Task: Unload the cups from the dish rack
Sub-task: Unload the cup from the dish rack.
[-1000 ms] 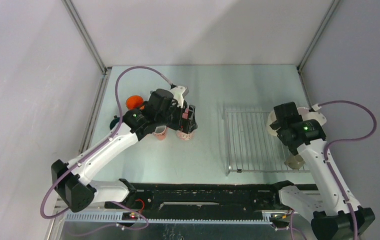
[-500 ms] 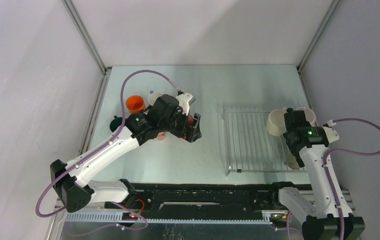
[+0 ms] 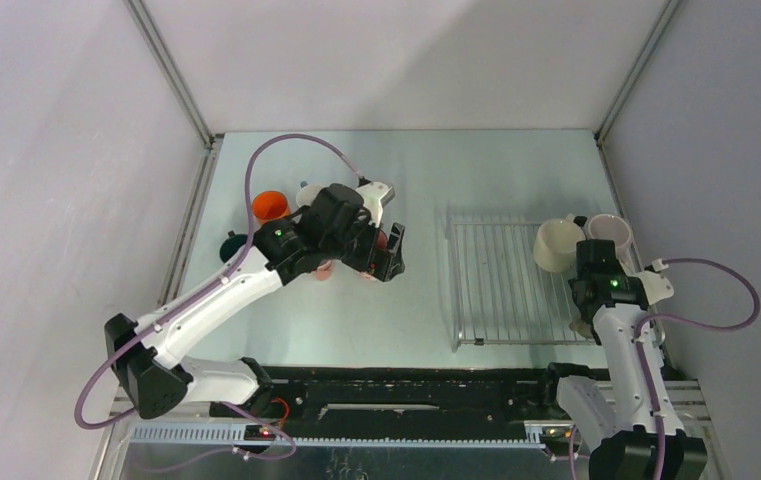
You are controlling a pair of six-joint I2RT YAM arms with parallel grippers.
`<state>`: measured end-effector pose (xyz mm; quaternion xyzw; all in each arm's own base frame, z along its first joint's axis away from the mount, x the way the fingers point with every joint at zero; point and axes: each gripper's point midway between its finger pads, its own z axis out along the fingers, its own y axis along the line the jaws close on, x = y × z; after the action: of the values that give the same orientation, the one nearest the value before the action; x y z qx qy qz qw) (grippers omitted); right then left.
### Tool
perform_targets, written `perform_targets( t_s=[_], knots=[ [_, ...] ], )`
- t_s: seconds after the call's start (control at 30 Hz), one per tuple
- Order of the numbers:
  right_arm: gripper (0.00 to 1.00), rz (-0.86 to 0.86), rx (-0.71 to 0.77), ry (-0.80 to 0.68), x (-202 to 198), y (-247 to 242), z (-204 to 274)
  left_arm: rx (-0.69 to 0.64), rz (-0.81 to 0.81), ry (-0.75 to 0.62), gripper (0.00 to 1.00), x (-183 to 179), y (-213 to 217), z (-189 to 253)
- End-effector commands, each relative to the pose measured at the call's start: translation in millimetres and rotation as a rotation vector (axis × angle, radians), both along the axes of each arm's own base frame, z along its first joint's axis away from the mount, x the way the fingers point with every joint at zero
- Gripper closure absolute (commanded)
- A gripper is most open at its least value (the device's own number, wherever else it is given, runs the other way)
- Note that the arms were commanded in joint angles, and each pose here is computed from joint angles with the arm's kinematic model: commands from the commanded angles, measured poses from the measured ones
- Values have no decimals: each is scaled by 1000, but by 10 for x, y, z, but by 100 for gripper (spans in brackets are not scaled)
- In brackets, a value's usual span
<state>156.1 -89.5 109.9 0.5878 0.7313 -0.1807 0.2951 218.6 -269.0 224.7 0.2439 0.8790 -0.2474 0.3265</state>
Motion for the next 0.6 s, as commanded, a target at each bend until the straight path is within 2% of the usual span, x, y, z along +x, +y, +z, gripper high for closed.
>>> perform_targets(
  t_s=[0.0,0.17,0.57],
  knots=[
    [0,69,-62,-78,240,-102,106,-32,3,-49,0,81,-84,244],
    [0,156,-59,-92,385,-70,40,-31,-1,-49,0,97,-104,252],
    [0,159,-53,-49,311,-82,-130,-26,-16,-47,0,103,-128,254]
  ],
)
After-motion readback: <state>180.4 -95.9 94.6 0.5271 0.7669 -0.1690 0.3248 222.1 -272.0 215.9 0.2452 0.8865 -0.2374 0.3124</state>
